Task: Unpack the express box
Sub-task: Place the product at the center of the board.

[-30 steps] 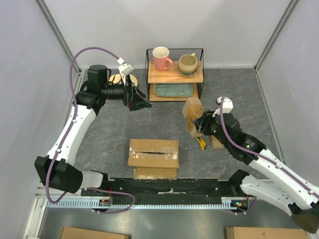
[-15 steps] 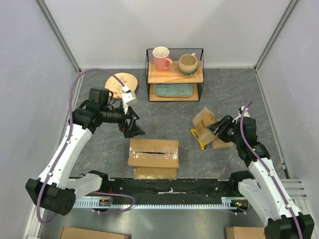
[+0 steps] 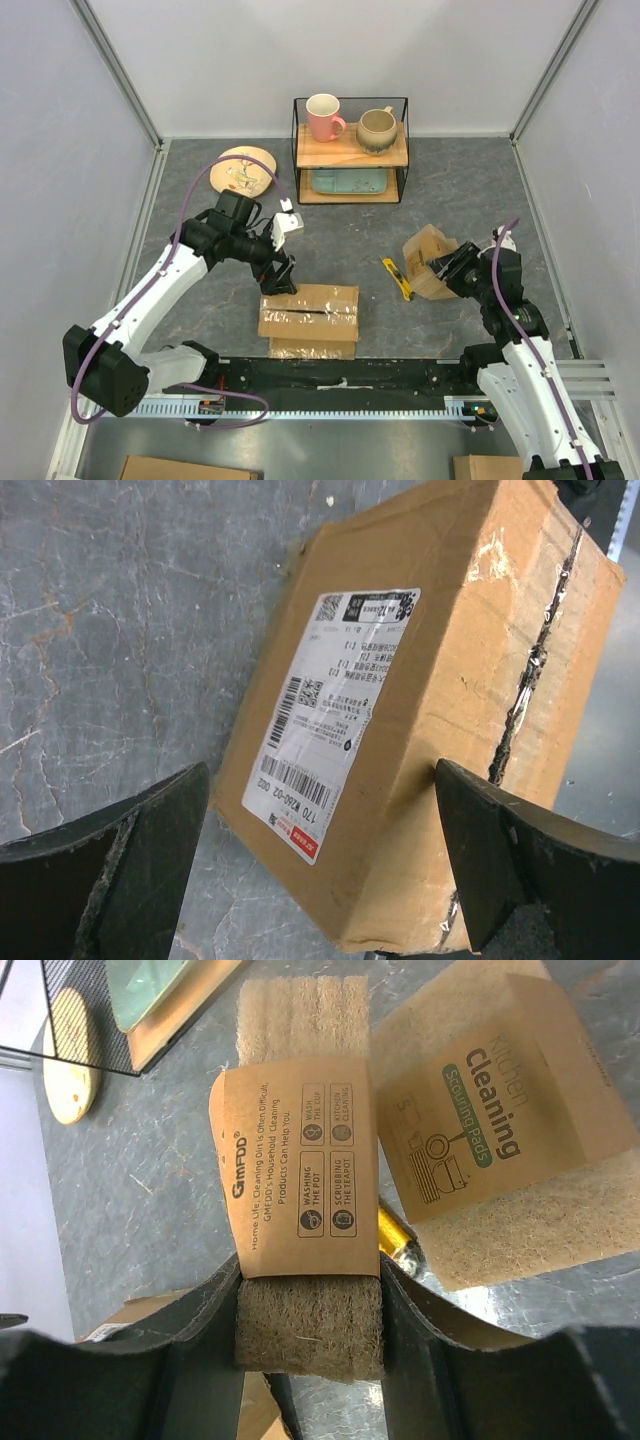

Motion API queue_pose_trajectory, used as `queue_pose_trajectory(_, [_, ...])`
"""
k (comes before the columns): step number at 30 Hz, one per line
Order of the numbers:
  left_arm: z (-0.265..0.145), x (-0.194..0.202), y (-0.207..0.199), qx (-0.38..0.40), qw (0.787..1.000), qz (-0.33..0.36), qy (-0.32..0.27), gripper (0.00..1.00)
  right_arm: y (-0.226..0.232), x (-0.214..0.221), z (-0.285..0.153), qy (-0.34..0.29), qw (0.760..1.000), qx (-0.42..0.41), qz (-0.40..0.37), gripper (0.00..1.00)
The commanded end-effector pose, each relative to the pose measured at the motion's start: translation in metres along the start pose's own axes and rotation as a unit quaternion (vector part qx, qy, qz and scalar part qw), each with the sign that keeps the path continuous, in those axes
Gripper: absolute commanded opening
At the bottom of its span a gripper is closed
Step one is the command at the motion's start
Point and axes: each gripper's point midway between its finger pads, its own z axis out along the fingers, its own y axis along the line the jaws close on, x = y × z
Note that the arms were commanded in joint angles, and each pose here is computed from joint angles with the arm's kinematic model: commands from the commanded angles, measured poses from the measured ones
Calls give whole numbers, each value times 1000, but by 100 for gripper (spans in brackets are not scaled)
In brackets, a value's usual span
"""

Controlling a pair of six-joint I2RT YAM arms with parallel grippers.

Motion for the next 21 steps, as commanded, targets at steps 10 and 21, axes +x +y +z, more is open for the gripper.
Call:
queue_pose_trajectory(10, [13, -8, 44, -91, 995, 36, 21, 100, -36, -5, 14, -7, 996, 92, 0, 98])
queue_pose_trajectory(21, [-15, -61, 40, -106, 993, 39, -24, 100, 33, -2, -19, 62, 997, -32, -34, 98])
